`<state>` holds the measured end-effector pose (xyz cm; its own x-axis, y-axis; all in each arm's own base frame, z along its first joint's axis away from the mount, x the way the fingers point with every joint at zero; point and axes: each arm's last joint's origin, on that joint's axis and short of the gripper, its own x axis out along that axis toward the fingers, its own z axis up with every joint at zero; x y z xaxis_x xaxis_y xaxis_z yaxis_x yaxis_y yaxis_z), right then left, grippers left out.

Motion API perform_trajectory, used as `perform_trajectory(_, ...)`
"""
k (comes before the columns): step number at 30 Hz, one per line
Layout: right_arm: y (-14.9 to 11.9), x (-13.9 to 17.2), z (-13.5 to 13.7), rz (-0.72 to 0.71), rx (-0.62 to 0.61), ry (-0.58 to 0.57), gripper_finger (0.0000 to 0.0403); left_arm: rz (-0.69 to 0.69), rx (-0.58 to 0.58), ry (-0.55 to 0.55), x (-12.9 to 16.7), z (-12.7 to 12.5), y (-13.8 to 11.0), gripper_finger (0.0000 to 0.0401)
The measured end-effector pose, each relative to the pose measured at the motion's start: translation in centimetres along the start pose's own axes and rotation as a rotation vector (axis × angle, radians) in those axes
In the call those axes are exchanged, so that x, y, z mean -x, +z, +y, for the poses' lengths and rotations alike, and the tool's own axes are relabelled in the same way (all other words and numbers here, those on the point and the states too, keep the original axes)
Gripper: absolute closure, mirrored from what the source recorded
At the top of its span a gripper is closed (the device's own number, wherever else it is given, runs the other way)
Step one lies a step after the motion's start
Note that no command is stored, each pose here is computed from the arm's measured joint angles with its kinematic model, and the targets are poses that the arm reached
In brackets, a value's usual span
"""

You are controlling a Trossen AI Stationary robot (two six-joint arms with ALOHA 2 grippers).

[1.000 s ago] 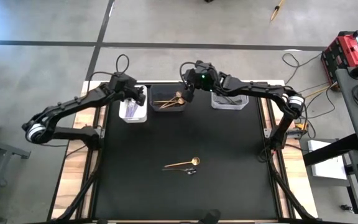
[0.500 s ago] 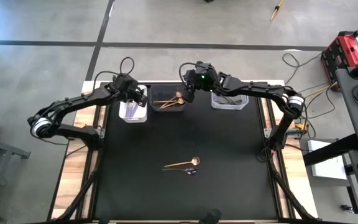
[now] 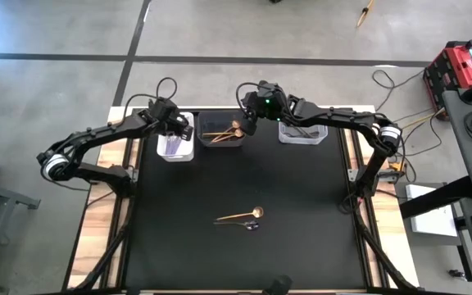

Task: Sort silverware by color (type)
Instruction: Put the purple spoon into the white bin

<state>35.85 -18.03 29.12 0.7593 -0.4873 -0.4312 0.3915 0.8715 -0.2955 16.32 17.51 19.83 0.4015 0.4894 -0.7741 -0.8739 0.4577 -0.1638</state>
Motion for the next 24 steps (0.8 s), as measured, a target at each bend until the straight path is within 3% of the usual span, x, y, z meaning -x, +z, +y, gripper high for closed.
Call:
perform_trajectory(9,-0.02,0.00,0.00,0.002,-0.014,0.000,0.0245,-0.002,0.021,0.109,-0.05,0.38,-0.20,0.0401)
perform_trajectory(24,-0.06,0.00,0.02,0.006,-0.024,0.002,0.0245,0.005,0.032,0.115,-0.04,0.42,-0.28,0.0401)
